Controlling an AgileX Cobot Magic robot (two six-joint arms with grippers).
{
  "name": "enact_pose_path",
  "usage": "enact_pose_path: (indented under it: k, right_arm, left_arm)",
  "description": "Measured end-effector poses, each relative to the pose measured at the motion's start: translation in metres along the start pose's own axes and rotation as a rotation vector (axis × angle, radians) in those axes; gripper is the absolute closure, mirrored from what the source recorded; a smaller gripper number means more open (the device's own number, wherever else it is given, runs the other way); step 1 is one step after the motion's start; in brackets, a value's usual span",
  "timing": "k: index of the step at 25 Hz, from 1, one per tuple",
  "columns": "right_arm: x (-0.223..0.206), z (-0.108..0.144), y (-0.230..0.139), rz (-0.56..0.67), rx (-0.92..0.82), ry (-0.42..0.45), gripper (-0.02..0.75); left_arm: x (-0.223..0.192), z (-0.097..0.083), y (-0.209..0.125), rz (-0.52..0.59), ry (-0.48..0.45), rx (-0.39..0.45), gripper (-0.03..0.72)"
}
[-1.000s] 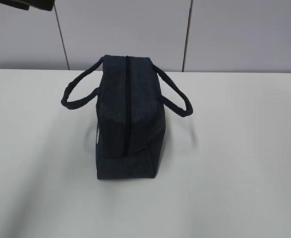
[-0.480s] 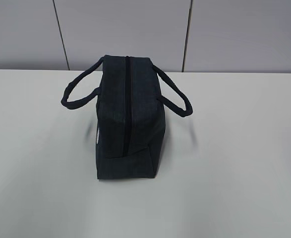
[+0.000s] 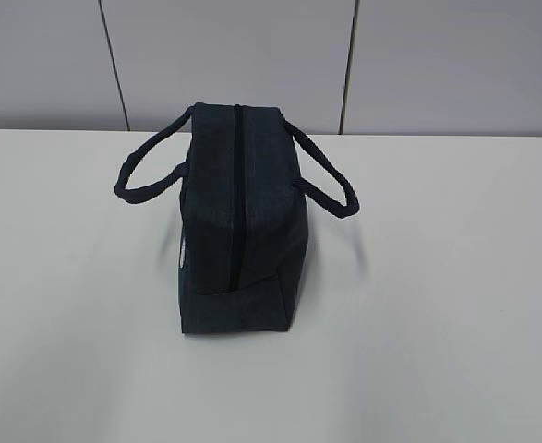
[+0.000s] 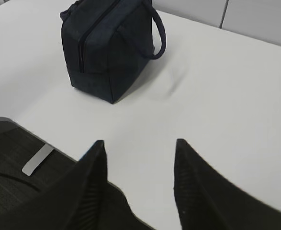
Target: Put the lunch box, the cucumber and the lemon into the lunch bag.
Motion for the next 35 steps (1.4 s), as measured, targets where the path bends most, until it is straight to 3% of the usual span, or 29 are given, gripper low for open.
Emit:
enact_pose_path:
  k: [12,17,22,28,35]
  right_arm:
    - [-0.020,0.002,-0.078,0.017,0.006,-0.014,0.388]
    - [-0.028,0.000,-0.088,0.063,0.013,-0.028,0.388]
    - [-0.032,-0.001,-0.089,0.061,0.016,-0.032,0.389]
    - [-0.034,-0.001,-0.089,0.060,0.017,-0.034,0.415]
    - [-0.034,-0.001,-0.089,0.055,0.017,-0.034,0.425]
  left_arm:
    - [-0.002,-0.009,-0.079,0.037,0.005,-0.014,0.281]
    - [0.002,-0.007,-0.088,0.024,0.040,-0.024,0.282]
    - [0.000,-0.005,-0.099,0.080,0.051,-0.025,0.289]
    - [0.000,0.005,-0.102,0.102,0.114,-0.050,0.317]
    - [0.000,0.006,-0.102,0.104,0.122,-0.049,0.324]
Point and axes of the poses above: a point on each arm's last joint axis where the gripper is mounted, x pointing back along that axis away from the gripper, z along the wrist's bending axis when the last joint is at zero, y = z × x, the point moved 5 cm from there along -x, pointing out along that axis toward the gripper, and after that the axes turned 3 degrees about x, right-handed, at the moved point
